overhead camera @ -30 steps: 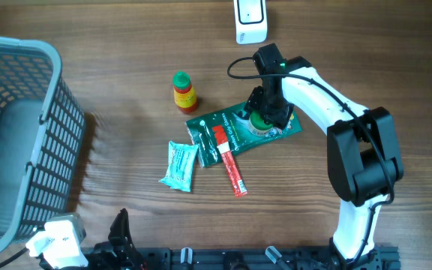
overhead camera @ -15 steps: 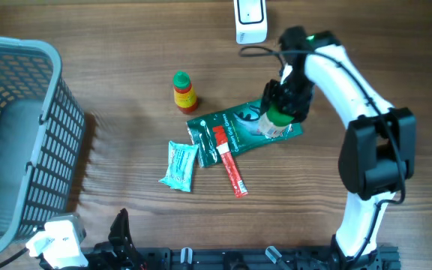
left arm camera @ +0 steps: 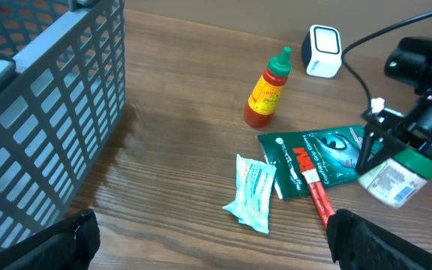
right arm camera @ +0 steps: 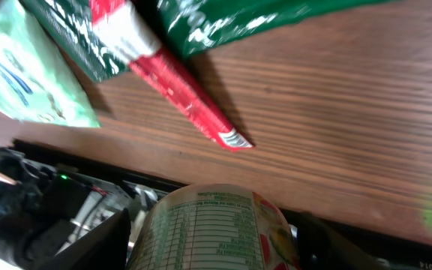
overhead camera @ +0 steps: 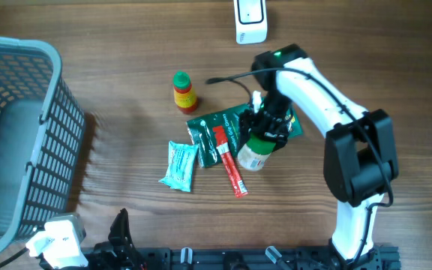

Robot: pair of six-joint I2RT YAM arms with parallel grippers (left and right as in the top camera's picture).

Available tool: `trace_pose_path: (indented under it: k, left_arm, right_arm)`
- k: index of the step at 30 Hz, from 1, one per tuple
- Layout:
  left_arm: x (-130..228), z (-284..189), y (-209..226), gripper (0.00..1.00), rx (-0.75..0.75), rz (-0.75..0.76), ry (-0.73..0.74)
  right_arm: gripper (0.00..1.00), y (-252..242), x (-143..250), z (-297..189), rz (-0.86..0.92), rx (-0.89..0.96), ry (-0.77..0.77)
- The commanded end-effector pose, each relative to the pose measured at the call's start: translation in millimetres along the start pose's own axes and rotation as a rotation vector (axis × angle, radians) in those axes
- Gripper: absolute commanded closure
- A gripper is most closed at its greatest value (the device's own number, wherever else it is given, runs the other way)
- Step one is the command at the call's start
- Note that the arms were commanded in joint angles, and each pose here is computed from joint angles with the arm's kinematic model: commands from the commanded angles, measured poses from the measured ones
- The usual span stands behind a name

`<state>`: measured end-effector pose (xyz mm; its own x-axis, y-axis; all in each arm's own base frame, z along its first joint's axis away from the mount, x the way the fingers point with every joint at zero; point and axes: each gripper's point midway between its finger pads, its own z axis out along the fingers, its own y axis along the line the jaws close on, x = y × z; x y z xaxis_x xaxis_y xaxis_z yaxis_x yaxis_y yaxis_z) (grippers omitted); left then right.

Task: Scan the item barcode
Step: 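Carry the jar up to the white device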

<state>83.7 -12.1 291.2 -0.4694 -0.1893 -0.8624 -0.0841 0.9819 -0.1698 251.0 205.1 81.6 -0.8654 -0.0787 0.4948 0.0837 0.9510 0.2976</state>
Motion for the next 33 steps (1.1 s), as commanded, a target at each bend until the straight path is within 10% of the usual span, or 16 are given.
trace_pose_path:
  k: [1,9,33]
  left_arm:
    - [0.4,0.5,-0.8,0.00,0.003,-0.001,-0.001]
    - [0.4,0.5,-0.8,0.00,0.003,-0.001,-0.001]
    - [0.4,0.5,-0.8,0.00,0.003,-0.001,-0.001]
  right_arm:
    - [0.59,13.1,10.9,5.8,-0.049,-0.010,0.022]
    - [0.62,-0.2,-9.8,-21.9,-0.044,0.025,-0.123]
    - [0.71,46.4,-175.7,-242.4,-0.262,0.070,-1.360]
